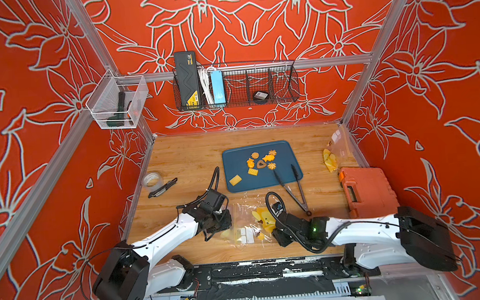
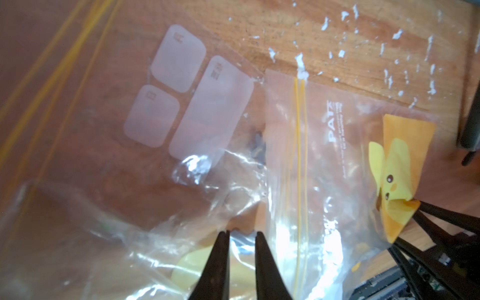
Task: Put the cookies into a resealable bag to prevent moisture
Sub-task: Pick up the ziploc bag from the center of the board.
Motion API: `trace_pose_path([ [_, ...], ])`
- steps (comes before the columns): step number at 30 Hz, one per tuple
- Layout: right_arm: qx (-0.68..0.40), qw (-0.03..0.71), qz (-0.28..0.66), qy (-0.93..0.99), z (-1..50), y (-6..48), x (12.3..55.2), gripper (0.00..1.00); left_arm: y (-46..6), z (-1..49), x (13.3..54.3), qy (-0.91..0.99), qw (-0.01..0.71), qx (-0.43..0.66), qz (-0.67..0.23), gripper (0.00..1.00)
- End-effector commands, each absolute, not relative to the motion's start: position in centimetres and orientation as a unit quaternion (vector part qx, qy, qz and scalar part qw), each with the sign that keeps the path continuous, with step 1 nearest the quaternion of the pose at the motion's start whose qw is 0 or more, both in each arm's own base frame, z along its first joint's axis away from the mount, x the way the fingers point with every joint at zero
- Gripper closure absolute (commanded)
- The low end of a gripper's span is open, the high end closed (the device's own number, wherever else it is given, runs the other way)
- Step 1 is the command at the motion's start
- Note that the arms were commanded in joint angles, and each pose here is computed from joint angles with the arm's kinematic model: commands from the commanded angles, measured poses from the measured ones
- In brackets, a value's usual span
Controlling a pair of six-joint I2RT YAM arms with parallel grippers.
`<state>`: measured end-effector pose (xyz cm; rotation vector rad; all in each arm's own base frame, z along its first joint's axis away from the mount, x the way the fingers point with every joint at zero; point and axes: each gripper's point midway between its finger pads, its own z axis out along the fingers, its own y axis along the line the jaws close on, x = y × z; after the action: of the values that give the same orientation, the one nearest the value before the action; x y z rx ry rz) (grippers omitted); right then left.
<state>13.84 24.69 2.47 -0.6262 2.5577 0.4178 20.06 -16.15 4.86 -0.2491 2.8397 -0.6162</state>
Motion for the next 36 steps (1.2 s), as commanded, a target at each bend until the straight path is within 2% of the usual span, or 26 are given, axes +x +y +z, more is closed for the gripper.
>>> trace_pose_path([
  [1,-0.208,0.219,0.128,0.945,0.9,23.3,13.6,0.45,-17.1,5.6,20.1,0.96,0.117,-0.085,-0.242,0.77],
  [14,-0.154,0.205,0.128,0.958,-0.3,23.2,13.8,0.46,-19.4,7.3,19.6,0.93,0.12,-0.083,-0.337,0.62],
  [20,-0.134,0.2,0.135,0.961,-0.6,23.1,13.9,0.46,-18.8,5.8,18.8,0.933,0.112,-0.096,-0.329,0.64],
  [25,-0.128,0.2,0.132,0.962,-0.7,22.7,14.0,0.46,-16.9,4.6,18.6,0.945,0.118,-0.119,-0.281,0.67],
  [30,-0.124,0.202,0.131,0.963,-0.6,22.6,14.1,0.47,-15.4,4.6,18.7,0.953,0.129,-0.132,-0.24,0.67],
  [36,-0.125,0.202,0.131,0.963,-0.6,22.6,14.0,0.47,-16.4,4.8,18.6,0.948,0.122,-0.122,-0.267,0.64],
])
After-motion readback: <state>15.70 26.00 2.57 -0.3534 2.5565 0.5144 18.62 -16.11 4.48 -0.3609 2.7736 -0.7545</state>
